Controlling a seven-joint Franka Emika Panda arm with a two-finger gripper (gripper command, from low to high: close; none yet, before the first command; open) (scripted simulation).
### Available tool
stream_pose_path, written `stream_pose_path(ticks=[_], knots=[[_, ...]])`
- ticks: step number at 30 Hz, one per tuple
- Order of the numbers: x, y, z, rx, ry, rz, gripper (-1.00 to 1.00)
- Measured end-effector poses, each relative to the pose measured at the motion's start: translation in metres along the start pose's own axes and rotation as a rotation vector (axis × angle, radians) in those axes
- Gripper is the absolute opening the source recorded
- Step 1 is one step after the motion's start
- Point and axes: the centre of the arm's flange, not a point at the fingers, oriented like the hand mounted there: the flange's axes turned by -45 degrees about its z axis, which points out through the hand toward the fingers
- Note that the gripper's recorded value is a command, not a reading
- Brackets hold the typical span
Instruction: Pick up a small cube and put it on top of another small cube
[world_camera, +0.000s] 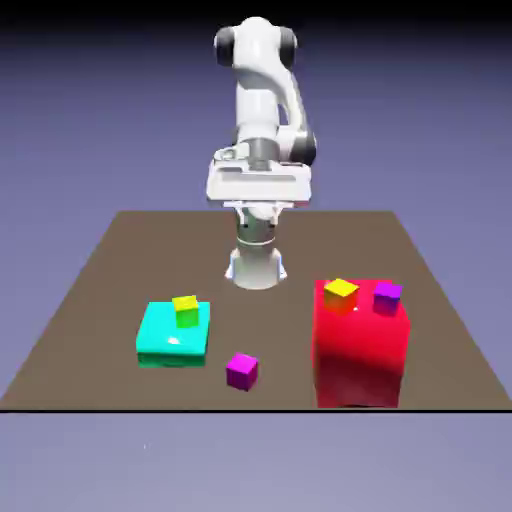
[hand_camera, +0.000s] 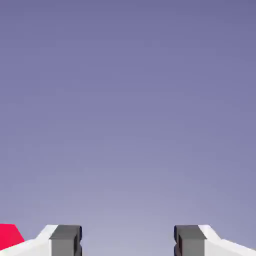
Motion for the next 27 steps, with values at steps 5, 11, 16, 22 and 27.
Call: stream_pose_path(ticks=[5,11,16,22,27], knots=[[-0.008,-0.007,0.058,0.044,-0.204,-0.228,0.0],[-0.032,-0.015,0.128,0.111,-0.448,-0.511,0.0],[-0.063,-0.018,0.183,0.18,-0.654,-0.752,0.0],[-0.108,-0.016,0.242,0.276,-0.911,-1.037,0.0],[-0.144,-0.01,0.276,0.284,-0.934,-1.062,0.0]])
